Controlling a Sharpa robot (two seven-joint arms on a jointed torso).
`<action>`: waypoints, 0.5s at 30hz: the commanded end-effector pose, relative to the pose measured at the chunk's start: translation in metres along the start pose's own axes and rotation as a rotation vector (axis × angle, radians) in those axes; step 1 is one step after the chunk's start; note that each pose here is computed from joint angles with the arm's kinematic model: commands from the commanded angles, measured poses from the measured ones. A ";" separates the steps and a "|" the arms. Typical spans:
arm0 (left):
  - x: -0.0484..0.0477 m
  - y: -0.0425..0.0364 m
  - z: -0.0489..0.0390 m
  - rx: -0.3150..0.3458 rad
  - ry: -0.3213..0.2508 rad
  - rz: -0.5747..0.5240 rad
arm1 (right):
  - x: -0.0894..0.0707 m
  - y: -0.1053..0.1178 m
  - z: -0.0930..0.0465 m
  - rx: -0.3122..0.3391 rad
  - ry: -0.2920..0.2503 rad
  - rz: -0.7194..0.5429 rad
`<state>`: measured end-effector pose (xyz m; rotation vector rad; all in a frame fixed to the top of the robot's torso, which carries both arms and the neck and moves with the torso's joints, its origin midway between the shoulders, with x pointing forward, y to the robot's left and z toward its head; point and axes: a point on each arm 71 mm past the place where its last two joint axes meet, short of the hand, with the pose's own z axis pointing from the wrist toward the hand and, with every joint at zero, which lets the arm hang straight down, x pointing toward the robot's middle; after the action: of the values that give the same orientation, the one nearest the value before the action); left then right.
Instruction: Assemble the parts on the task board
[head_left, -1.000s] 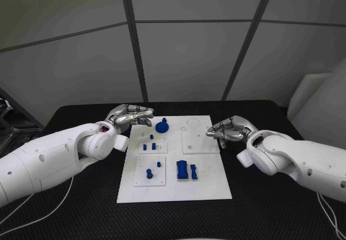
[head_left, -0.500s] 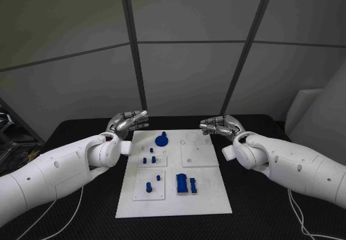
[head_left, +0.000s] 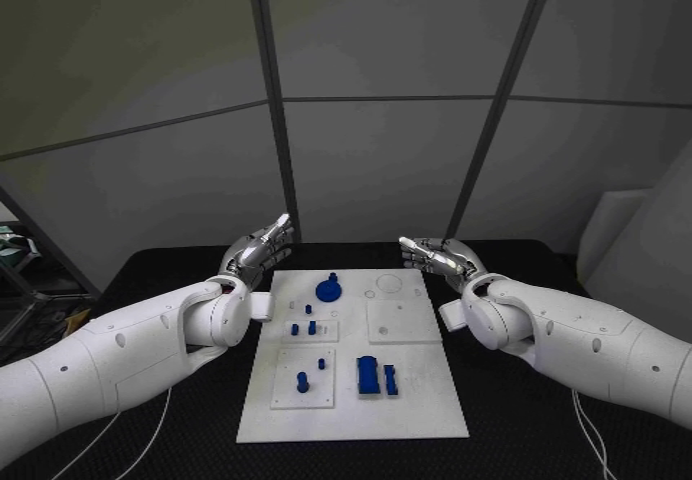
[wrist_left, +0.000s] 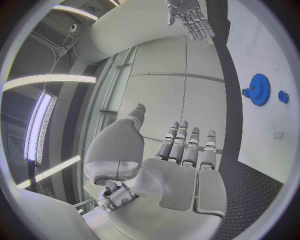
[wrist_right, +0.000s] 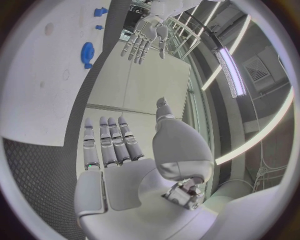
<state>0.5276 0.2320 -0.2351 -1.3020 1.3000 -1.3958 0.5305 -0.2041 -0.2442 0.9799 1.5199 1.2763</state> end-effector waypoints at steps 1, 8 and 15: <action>0.0074 -0.0026 -0.0088 0.036 -0.063 0.047 | 0.003 0.008 -0.009 -0.046 -0.100 0.055; 0.0349 0.0002 -0.0396 0.059 -0.107 0.106 | 0.019 0.016 -0.042 -0.061 -0.208 0.130; 0.0484 0.0005 -0.0578 0.071 -0.128 0.137 | 0.027 0.020 -0.062 -0.051 -0.264 0.158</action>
<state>0.4648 0.1894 -0.2306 -1.2634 1.2972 -1.3018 0.4655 -0.1860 -0.2281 1.1555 1.3278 1.3003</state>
